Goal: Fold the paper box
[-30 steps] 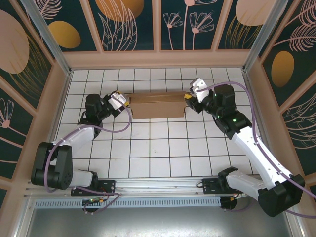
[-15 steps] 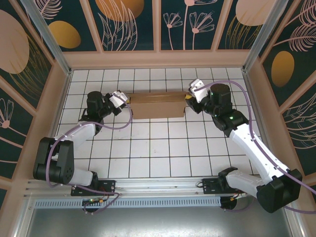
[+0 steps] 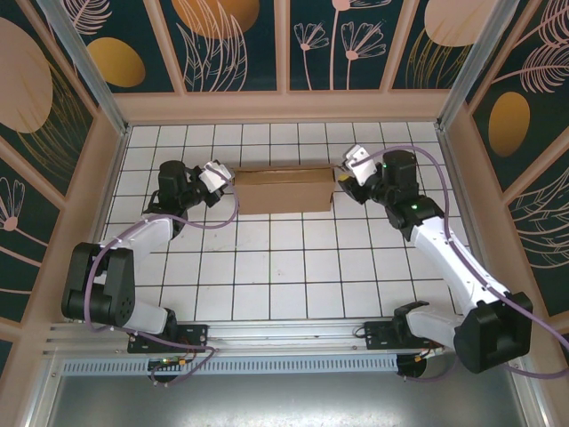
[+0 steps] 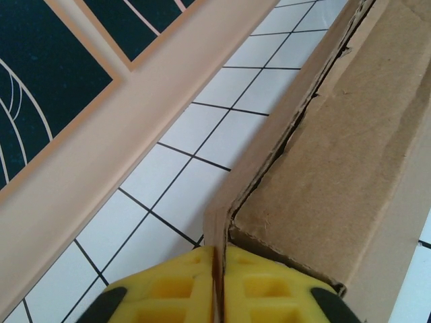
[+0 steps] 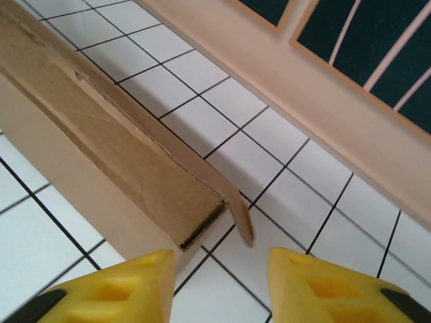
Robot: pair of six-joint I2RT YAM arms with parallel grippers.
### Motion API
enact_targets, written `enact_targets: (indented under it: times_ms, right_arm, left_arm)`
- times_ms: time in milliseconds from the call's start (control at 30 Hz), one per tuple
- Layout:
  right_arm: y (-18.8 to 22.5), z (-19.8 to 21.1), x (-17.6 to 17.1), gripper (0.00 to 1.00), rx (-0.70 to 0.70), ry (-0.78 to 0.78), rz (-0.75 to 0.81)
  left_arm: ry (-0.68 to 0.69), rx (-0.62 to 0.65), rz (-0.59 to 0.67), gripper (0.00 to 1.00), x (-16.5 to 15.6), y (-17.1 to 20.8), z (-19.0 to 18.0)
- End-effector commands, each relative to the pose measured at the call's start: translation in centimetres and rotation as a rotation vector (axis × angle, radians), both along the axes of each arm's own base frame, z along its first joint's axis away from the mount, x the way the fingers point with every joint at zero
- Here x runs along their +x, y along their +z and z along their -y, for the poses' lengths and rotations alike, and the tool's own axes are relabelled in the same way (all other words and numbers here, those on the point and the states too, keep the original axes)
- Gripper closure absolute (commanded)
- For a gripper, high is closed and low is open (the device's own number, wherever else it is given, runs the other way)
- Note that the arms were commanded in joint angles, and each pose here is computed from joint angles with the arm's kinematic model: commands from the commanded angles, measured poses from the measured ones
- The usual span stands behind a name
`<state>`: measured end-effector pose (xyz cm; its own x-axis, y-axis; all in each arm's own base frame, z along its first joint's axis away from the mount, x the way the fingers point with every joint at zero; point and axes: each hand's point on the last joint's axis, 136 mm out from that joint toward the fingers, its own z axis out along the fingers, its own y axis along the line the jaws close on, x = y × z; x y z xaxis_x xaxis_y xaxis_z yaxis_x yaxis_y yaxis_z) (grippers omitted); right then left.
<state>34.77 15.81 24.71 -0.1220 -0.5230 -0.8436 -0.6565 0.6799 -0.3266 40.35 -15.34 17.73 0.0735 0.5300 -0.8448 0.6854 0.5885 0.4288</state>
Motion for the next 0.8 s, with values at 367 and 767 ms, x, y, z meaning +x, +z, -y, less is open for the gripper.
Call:
enact_targets:
  times_ms: [367, 767]
  right_arm:
    - [-4.2, 0.0, 2.8, 0.52, -0.112, 0.233, 0.099]
    - [-3.5, 0.1, 4.3, 0.57, -0.139, 0.179, 0.162]
  left_arm:
    - [-0.014, -0.039, -0.041, 1.0, -0.2, 0.2, 0.3]
    - [-0.017, -0.038, -0.049, 1.0, -0.4, 0.5, 0.3]
